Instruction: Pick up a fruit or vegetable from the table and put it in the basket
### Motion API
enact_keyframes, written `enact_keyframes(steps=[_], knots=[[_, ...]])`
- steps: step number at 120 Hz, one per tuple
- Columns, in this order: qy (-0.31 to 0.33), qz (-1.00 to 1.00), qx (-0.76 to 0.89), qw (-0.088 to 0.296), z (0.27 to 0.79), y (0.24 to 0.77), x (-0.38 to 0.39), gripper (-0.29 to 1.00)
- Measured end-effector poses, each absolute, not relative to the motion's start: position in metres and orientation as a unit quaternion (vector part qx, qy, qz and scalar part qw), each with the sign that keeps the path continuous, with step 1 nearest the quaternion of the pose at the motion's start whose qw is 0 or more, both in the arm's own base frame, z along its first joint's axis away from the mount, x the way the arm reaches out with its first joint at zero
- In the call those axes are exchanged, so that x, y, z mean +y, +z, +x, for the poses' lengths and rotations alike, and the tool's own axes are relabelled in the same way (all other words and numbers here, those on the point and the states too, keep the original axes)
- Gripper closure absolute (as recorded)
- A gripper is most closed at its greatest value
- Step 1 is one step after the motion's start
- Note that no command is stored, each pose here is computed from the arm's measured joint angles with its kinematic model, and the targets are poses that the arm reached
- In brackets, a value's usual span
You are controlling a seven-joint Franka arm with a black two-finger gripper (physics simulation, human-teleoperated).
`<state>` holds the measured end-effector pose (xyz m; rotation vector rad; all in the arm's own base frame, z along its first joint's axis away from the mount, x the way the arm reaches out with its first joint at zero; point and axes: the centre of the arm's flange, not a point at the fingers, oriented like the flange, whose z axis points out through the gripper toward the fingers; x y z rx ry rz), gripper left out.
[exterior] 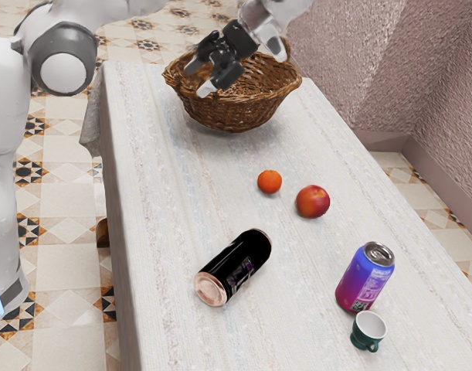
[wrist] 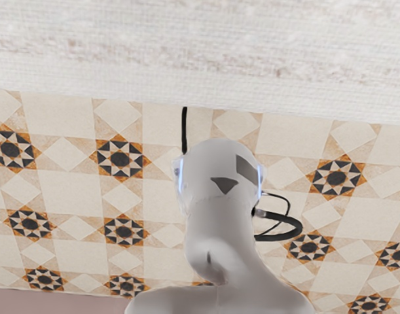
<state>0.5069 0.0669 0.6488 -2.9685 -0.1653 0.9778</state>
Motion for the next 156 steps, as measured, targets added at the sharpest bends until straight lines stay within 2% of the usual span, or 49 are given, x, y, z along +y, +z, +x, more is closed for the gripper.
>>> enact_keyframes(steps=[10,29,56,68,83,95,128,141,156], knots=[[0.232,-0.971,-0.057,0.018,0.545,0.616,0.087,0.00],[0.105,-0.993,-0.042,0.041,0.581,0.622,0.086,0.00],[0.021,-0.998,-0.020,0.063,0.601,0.638,0.076,0.00],[-0.013,-0.996,-0.031,0.086,0.602,0.661,0.094,0.00],[-0.027,-0.992,-0.074,0.100,0.592,0.671,0.151,0.00],[-0.033,-0.992,-0.077,0.097,0.590,0.674,0.157,0.00],[-0.016,-0.998,-0.030,0.059,0.598,0.666,0.107,0.00],[-0.018,-0.998,0.034,0.049,0.604,0.668,0.053,0.00],[-0.001,-0.993,0.109,0.033,0.614,0.639,0.003,0.00]])
